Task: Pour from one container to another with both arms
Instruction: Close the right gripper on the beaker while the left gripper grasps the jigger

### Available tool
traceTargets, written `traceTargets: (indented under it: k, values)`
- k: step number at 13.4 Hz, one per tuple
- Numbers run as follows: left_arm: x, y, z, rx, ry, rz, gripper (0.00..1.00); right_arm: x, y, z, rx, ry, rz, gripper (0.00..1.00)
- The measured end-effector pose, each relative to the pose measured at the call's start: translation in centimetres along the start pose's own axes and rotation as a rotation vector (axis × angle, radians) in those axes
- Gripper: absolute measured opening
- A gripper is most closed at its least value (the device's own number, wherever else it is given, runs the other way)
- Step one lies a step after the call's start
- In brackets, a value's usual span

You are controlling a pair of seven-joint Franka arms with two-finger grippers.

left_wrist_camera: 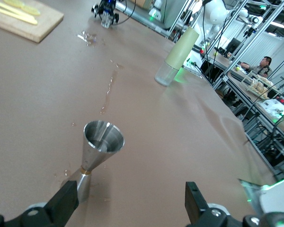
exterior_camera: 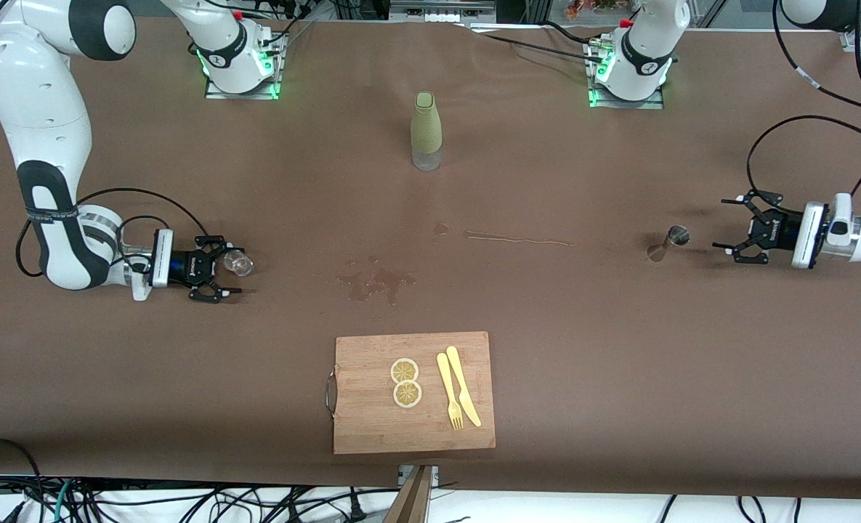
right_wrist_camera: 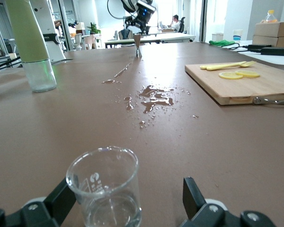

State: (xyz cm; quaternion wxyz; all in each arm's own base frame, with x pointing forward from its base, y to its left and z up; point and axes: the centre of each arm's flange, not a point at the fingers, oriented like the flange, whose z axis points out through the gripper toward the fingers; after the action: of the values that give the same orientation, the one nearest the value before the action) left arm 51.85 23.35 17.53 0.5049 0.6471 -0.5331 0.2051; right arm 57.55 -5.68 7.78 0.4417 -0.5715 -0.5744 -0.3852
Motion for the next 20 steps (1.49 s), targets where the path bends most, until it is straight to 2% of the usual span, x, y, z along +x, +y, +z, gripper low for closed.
traceTargets:
  k: [4,6,7,10,11,12,13,14,17,18,20]
  values:
    - [-6.9,0.3,1.8,0.157,0.159,0.153,1.0,0.0,-0.3,0.6,0.019,0.023,-0.003,1.0]
    - [-8.5,0.0,3.1,0.202,0.214,0.203,1.0,0.0,-0.3,0.9,0.026,0.027,-0.01,0.96]
    - [-9.0,-0.1,3.7,0.22,0.235,0.227,1.0,0.0,-0.3,1.1,0.029,0.028,-0.01,0.89]
    - [-9.5,-0.1,5.1,0.265,0.283,0.28,1.0,-0.2,-0.4,1.4,0.034,0.03,-0.012,0.83]
    - [-9.4,-0.2,5.4,0.275,0.294,0.282,1.0,-0.2,-0.4,1.5,0.035,0.03,-0.014,0.83]
    - [-9.3,-0.3,5.7,0.277,0.299,0.285,1.0,-0.1,-0.4,1.6,0.034,0.032,-0.016,0.76]
    - [-9.0,-0.5,6.0,0.274,0.302,0.289,1.0,-0.1,-0.3,1.7,0.034,0.034,-0.017,0.65]
    - [-8.7,-0.8,6.5,0.269,0.306,0.292,1.0,0.0,-0.3,1.9,0.037,0.035,-0.019,0.65]
    - [-8.3,-1.6,8.1,0.253,0.312,0.293,1.0,0.1,-0.3,2.2,0.042,0.039,-0.021,0.53]
    - [-8.3,-1.8,8.4,0.25,0.312,0.293,1.0,0.2,-0.3,2.2,0.045,0.043,-0.021,0.53]
    - [-8.2,-2.0,8.8,0.251,0.319,0.295,1.0,0.2,-0.3,2.3,0.047,0.048,-0.023,0.41]
